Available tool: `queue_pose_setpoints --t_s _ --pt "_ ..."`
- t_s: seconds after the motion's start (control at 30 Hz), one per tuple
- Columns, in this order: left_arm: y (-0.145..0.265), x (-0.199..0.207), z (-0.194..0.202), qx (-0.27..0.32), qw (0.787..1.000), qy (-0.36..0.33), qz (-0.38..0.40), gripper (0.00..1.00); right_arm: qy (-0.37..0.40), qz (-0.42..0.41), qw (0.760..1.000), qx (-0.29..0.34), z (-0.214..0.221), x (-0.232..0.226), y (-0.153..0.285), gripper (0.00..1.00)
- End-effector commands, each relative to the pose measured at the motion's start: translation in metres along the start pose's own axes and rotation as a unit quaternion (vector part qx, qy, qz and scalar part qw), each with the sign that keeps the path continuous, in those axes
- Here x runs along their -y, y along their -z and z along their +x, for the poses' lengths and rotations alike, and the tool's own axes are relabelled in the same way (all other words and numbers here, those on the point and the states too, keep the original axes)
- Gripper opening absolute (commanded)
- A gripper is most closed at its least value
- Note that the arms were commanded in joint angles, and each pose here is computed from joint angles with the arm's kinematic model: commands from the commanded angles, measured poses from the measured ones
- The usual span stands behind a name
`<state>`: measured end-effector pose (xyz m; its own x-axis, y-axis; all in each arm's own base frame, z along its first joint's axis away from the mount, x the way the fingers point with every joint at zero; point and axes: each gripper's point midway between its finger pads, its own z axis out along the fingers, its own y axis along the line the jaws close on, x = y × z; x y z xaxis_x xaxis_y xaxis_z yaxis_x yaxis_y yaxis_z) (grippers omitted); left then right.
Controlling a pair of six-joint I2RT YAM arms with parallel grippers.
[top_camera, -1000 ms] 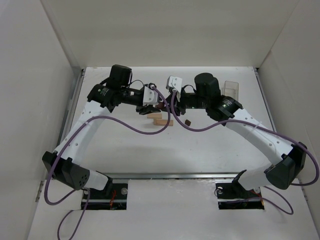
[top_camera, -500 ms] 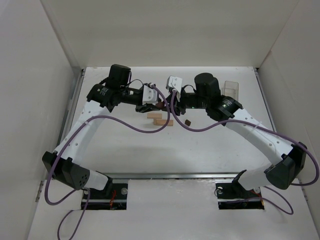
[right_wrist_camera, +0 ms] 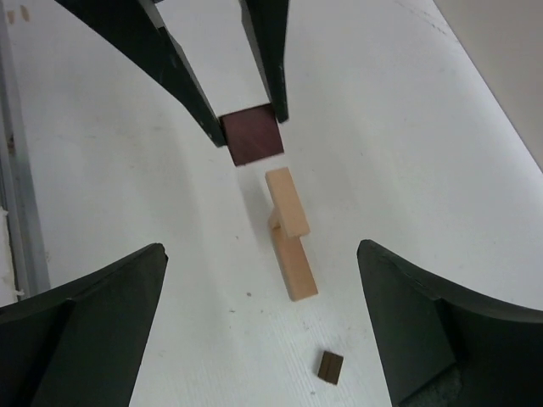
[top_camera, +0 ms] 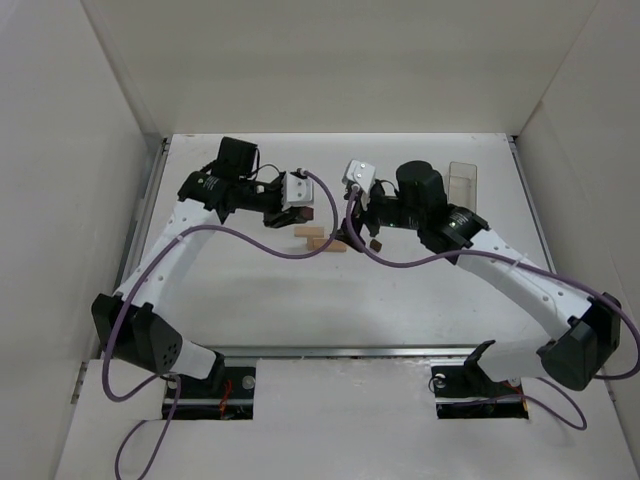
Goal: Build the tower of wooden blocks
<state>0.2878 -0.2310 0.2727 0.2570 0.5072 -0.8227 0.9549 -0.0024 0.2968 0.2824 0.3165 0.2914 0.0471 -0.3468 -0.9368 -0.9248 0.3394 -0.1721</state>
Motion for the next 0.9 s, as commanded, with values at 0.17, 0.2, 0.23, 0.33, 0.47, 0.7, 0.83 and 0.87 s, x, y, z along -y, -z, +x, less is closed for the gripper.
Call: queue_pose_setpoints --t_s 0.17,0.2,0.23,0.33,0.47,0.7,0.83,0.87 --pt "-0.025 0.0 0.07 -0.066 0.997 0.024 0.022 0.0 -0.014 0.072 0.997 0.022 0.002 0.025 0.031 1.0" --pt "-0.027 -0.001 0.075 -0.072 0.997 0.023 0.024 0.0 -0.015 0.073 0.997 0.022 0.003 0.027 0.032 1.0" --pt "-0.031 -0.003 0.082 -0.079 0.996 0.027 0.025 0.0 -0.018 0.071 0.997 0.017 0.009 0.026 0.031 1.0" --pt "-0.037 -0.003 0.09 -0.079 0.996 0.039 0.022 0.0 -0.023 0.077 0.997 0.008 0.018 0.027 0.034 1.0" --pt "-0.044 -0.012 0.104 -0.089 0.995 0.045 -0.008 0.0 -0.027 0.088 0.996 0.01 0.023 0.029 0.037 1.0" --pt "-0.062 -0.02 0.114 -0.093 0.995 0.03 -0.026 0.0 -0.028 0.098 0.995 0.011 0.026 0.035 0.042 1.0" --pt "-0.071 -0.021 0.122 -0.099 0.994 0.033 -0.021 0.0 -0.03 0.103 0.994 0.01 0.027 0.038 0.043 1.0" --pt "-0.071 -0.024 0.12 -0.098 0.995 0.025 -0.023 0.0 -0.033 0.106 0.994 0.006 0.031 0.042 0.042 1.0"
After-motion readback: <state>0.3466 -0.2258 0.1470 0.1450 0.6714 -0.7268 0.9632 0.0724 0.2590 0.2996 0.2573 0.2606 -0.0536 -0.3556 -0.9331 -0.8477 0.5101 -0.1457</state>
